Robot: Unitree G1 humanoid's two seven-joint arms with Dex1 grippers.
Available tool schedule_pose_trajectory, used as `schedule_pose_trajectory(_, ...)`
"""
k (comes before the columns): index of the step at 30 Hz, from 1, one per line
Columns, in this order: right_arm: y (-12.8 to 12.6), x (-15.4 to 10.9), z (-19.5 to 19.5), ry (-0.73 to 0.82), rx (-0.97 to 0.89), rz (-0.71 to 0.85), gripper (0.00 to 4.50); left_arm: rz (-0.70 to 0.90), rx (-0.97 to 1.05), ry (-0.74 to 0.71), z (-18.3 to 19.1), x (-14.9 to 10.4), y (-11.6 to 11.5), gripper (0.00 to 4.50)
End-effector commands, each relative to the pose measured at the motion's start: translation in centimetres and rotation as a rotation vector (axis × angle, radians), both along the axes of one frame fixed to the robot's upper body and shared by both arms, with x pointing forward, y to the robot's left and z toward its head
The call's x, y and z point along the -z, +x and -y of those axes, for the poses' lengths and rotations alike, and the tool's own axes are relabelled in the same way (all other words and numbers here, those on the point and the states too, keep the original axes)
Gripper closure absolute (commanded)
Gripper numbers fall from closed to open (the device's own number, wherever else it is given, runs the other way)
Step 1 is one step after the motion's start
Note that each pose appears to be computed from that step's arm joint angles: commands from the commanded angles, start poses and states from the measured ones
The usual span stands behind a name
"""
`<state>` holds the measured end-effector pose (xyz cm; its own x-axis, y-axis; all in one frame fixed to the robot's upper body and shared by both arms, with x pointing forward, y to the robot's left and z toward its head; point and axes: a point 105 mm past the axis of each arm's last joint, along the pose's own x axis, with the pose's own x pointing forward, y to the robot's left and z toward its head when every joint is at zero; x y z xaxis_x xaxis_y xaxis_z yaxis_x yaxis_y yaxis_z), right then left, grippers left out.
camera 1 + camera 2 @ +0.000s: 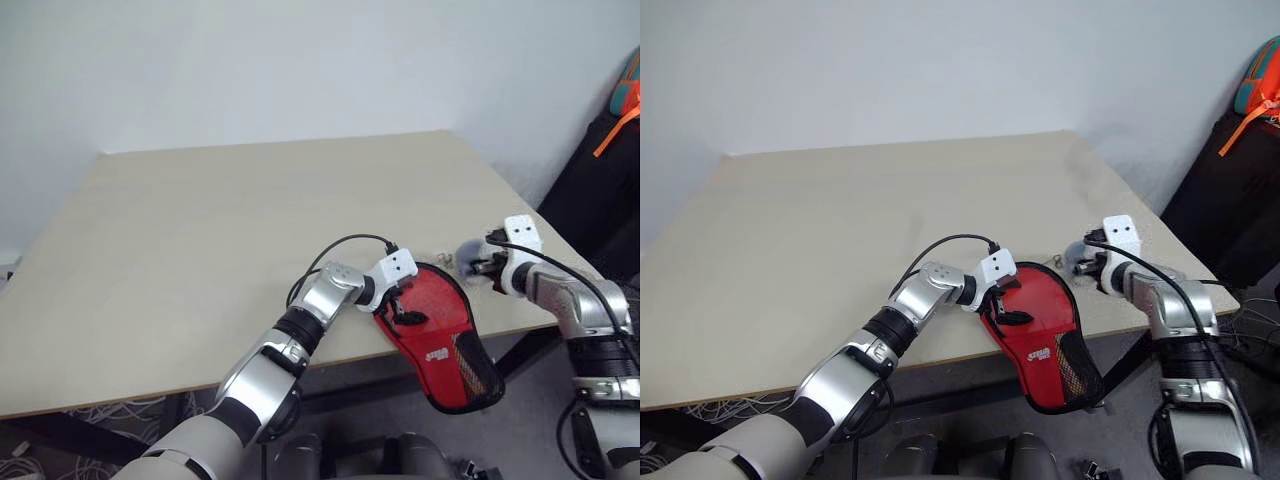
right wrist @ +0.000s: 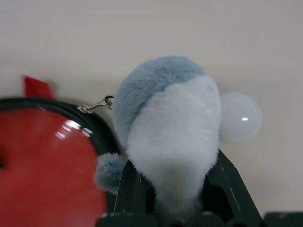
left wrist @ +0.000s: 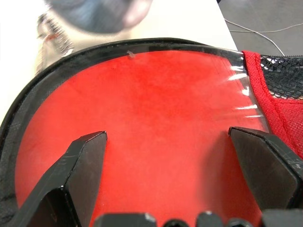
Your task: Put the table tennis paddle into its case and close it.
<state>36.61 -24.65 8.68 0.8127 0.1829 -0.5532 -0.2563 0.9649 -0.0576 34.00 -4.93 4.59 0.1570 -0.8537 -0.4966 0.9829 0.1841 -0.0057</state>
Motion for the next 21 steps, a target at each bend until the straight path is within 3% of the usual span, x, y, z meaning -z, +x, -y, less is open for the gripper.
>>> schedule_pose_trajectory(1, -0.3, -3.3, 2.7, -0.103, -0.024, 0.08, 4.12, -0.099, -0.049, 0.104, -1.9, 3.3, -0.6, 0.0)
schedule_pose_trajectory(12, -7.4, -4.4, 6.5, -0.264, -0.259, -0.066, 4.12, -0.103, -0.061, 0.097, -1.7, 3.4, -0.5, 0.0)
schedule_pose_trajectory(21, -12.6, -2.5, 4.8, -0.227, -0.484, -0.217, 4.12, -0.116, -0.063, 0.088, -1.2, 3.8, -0.8, 0.0)
